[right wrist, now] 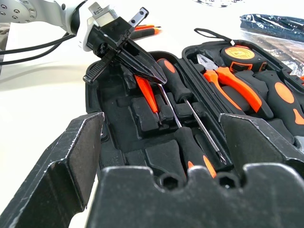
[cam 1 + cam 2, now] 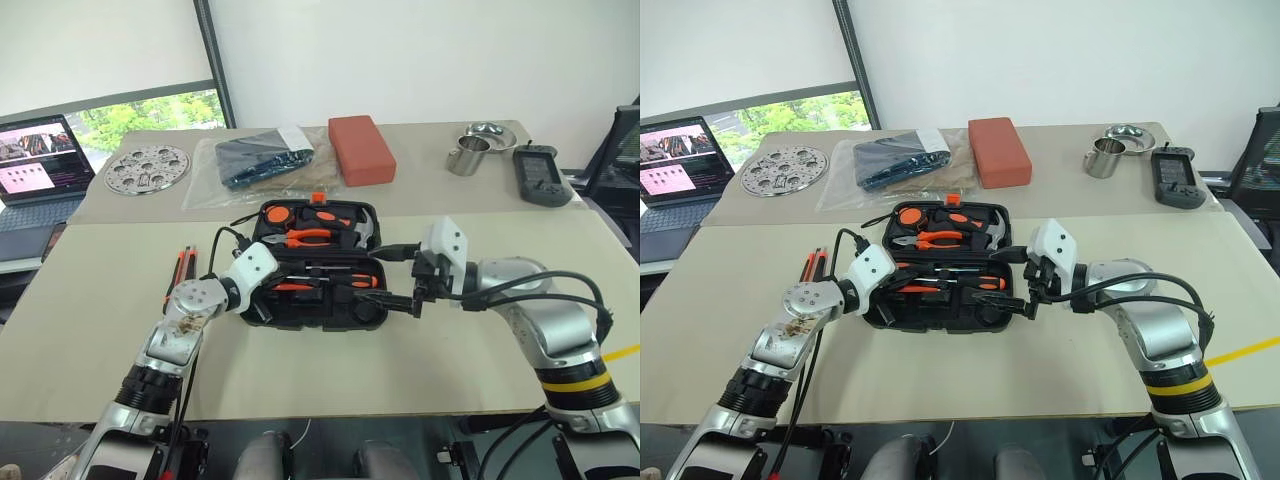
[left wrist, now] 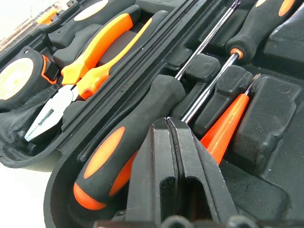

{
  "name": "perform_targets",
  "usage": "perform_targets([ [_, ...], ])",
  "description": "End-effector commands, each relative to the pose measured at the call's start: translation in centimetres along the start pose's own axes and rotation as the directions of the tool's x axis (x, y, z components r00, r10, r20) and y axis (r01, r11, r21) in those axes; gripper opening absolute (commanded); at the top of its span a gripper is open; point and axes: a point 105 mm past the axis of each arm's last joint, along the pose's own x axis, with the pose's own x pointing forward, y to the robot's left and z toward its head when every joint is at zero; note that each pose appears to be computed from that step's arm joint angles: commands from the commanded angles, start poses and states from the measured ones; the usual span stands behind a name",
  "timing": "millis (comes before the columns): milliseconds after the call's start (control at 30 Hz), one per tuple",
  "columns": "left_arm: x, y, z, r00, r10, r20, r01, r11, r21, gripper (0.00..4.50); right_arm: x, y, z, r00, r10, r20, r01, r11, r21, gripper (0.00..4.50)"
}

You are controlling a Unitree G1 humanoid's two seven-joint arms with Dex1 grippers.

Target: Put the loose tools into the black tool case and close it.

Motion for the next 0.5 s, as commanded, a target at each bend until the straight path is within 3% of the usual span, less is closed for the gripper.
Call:
perform_targets([
  [33, 0.2, -2.6, -3.1, 0.993, -0.075, -0.095, 0.070, 0.996, -0.057, 0.05, -0.1, -0.2, 1.0, 0.999, -0.008, 0.031, 0.009, 0.999, -0.043, 4.50],
  [333, 0.2, -2.4, -2.6, 0.998, -0.028, -0.051, 0.020, 0.990, -0.141, 0.05, -0.1, -0.3, 1.0, 1.000, -0.002, 0.030, 0.003, 0.999, -0.044, 4.50],
  [500, -0.7, -0.3, 2.1, 0.980, 0.065, 0.188, -0.025, 0.978, -0.209, 0.05, 0.1, -0.4, 1.5, 0.999, -0.002, 0.054, 0.005, 0.999, -0.044, 4.50],
])
